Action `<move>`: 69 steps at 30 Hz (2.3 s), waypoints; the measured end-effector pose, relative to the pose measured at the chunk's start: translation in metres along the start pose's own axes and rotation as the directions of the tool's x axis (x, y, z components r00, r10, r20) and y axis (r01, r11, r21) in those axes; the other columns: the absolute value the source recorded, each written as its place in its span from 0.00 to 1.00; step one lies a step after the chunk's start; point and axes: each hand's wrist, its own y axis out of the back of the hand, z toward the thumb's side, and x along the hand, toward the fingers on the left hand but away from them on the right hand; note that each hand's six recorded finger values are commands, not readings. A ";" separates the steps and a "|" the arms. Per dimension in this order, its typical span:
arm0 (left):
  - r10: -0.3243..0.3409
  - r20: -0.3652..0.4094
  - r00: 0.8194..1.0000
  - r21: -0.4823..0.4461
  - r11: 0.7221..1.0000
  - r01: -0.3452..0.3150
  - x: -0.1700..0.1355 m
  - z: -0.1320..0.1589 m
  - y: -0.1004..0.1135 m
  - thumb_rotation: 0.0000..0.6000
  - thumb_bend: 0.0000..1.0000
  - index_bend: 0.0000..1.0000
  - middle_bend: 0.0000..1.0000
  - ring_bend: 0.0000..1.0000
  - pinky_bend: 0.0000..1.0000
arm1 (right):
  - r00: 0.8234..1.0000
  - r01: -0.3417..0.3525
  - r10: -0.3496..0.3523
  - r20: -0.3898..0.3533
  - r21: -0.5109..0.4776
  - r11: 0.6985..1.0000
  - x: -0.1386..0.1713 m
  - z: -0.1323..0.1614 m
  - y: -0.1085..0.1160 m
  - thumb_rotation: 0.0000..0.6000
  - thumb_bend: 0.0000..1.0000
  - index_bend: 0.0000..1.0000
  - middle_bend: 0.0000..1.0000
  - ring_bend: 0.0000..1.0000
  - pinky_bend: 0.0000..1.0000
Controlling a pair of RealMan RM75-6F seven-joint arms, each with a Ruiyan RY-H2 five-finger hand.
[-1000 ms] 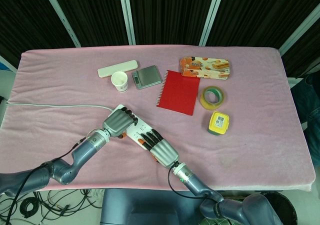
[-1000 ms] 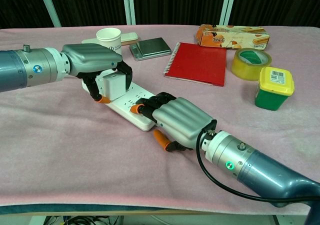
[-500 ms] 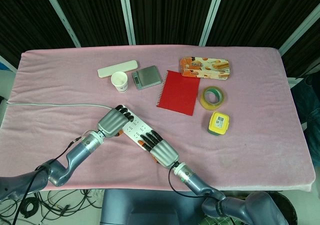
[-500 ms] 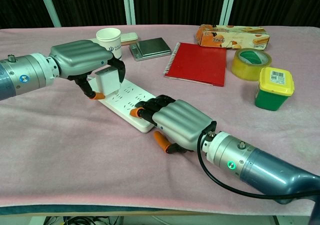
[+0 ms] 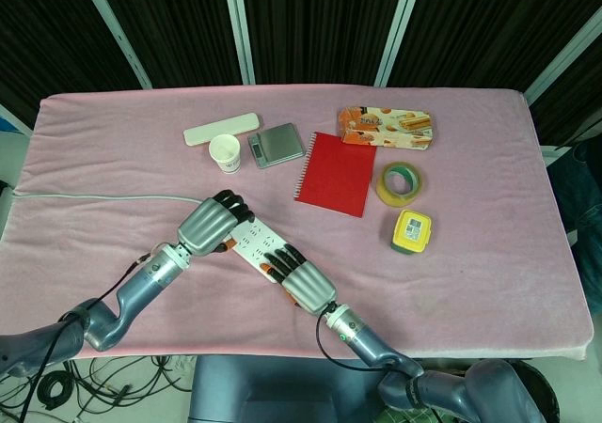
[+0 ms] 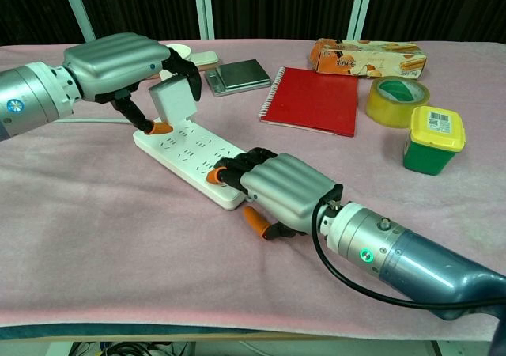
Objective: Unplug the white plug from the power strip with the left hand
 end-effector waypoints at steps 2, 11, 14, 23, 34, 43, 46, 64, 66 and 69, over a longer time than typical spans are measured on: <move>-0.003 -0.002 1.000 -0.010 1.000 0.003 -0.004 0.000 0.005 1.00 0.66 0.64 0.65 0.26 0.26 | 0.999 0.034 -0.034 0.009 -0.012 0.999 -0.003 -0.001 0.010 1.00 0.46 0.11 0.07 0.10 0.05; -0.064 -0.098 0.993 -0.055 0.997 0.059 -0.069 -0.028 0.027 1.00 0.65 0.62 0.64 0.25 0.25 | 0.987 0.148 -0.143 0.075 -0.064 0.987 -0.003 -0.034 0.063 1.00 0.44 0.06 0.06 0.10 0.05; -0.101 -0.162 0.982 -0.114 0.990 0.083 -0.100 -0.042 0.023 1.00 0.65 0.61 0.63 0.24 0.25 | 0.981 0.160 -0.155 0.116 -0.031 0.987 0.006 -0.060 0.081 1.00 0.44 0.05 0.06 0.10 0.05; -0.167 -0.294 0.941 -0.192 0.975 0.113 -0.169 -0.075 -0.002 1.00 0.59 0.53 0.55 0.17 0.21 | 0.957 0.087 -0.112 0.269 0.104 0.991 0.058 -0.145 0.104 1.00 0.44 0.05 0.06 0.10 0.04; -0.259 -0.368 0.893 -0.324 0.936 0.138 -0.193 -0.089 -0.049 1.00 0.05 0.03 0.11 0.00 0.00 | 0.889 0.068 -0.110 0.444 0.109 0.992 0.116 -0.217 0.108 1.00 0.28 0.05 0.05 0.09 0.02; -0.203 -0.366 0.908 -0.348 0.935 0.069 -0.180 -0.078 -0.021 1.00 0.05 0.04 0.07 0.00 0.00 | 0.829 0.078 -0.154 0.538 0.161 0.984 0.158 -0.261 0.133 1.00 0.26 0.03 0.04 0.08 0.02; -0.186 -0.387 0.903 -0.331 0.942 0.052 -0.185 -0.079 -0.006 1.00 0.05 0.05 0.07 0.00 0.00 | 0.791 0.106 -0.184 0.584 0.165 0.981 0.180 -0.277 0.145 1.00 0.26 0.03 0.04 0.08 0.02; -0.036 -0.631 0.775 -0.109 0.993 -0.042 -0.290 -0.055 0.066 1.00 0.05 0.08 0.08 0.00 0.00 | 0.669 0.200 -0.284 0.687 0.202 0.959 0.319 -0.264 0.156 1.00 0.26 0.03 0.04 0.08 0.02; -0.034 -0.649 0.760 -0.110 0.993 -0.050 -0.302 -0.052 0.067 1.00 0.05 0.08 0.08 0.00 0.00 | 0.674 0.208 -0.284 0.682 0.194 0.959 0.327 -0.254 0.154 1.00 0.26 0.03 0.04 0.08 0.02; -0.030 -0.664 0.747 -0.112 0.992 -0.060 -0.317 -0.048 0.067 1.00 0.06 0.07 0.08 0.00 0.00 | 0.686 0.215 -0.283 0.670 0.185 0.959 0.336 -0.237 0.149 1.00 0.26 0.02 0.04 0.08 0.02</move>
